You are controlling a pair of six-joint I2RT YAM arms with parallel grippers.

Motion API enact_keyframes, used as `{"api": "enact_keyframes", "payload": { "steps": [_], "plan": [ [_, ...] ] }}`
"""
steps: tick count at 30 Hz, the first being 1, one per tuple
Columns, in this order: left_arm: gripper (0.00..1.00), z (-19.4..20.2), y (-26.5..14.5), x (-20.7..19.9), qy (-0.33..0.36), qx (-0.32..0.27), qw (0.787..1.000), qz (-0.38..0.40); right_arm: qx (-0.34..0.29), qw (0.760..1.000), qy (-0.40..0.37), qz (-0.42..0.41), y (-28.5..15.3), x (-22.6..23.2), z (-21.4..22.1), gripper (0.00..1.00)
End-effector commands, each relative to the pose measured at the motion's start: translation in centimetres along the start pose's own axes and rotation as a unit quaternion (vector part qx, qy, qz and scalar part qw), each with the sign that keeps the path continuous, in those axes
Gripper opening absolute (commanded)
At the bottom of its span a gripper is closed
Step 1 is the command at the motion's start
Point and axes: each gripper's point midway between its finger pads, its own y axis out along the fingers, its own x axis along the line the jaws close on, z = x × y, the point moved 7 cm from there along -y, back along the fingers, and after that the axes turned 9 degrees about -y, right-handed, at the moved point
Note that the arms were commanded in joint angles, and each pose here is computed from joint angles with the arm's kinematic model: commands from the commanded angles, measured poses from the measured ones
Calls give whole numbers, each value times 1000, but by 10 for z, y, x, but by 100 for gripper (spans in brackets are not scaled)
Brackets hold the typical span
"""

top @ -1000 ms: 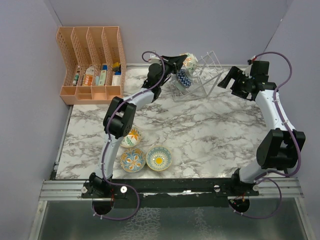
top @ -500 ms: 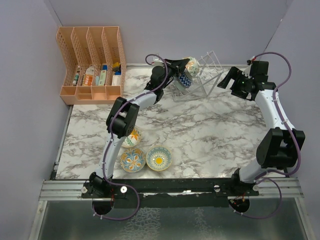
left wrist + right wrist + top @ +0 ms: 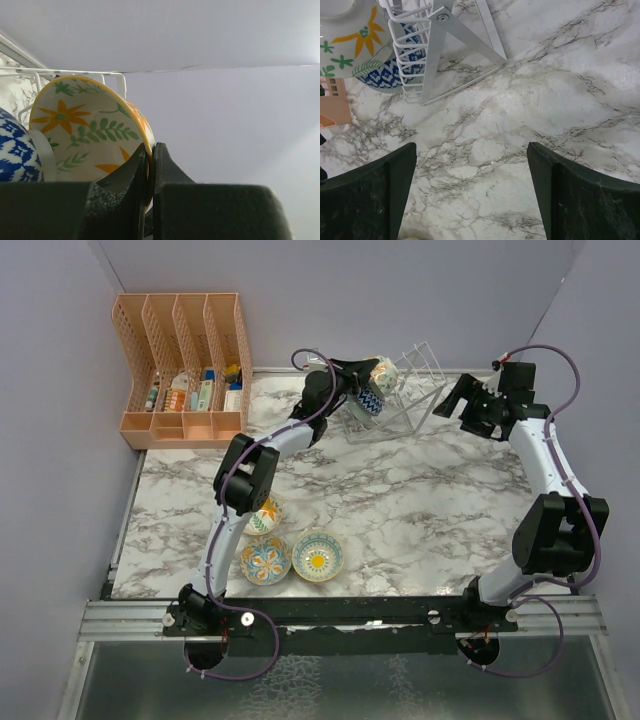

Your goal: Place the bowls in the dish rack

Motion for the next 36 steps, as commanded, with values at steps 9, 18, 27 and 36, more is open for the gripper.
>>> {"api": "enact_keyframes", "payload": {
  "steps": [9, 18, 27, 36],
  "plan": [
    [2, 0, 9, -16, 26, 19, 999, 14, -8, 1000, -10, -18, 3, 1, -5, 91],
    [12, 0, 11, -12, 27, 22, 999, 6, -5, 1000, -9, -20, 3, 1, -3, 91],
    [25, 0, 13, -13, 31, 25, 999, 2, -2, 1000, -7, -24, 5, 1, -1, 91],
    [31, 1, 13, -12, 31, 25, 999, -11, 0, 1000, -7, -25, 5, 1, -2, 91]
  ]
}}
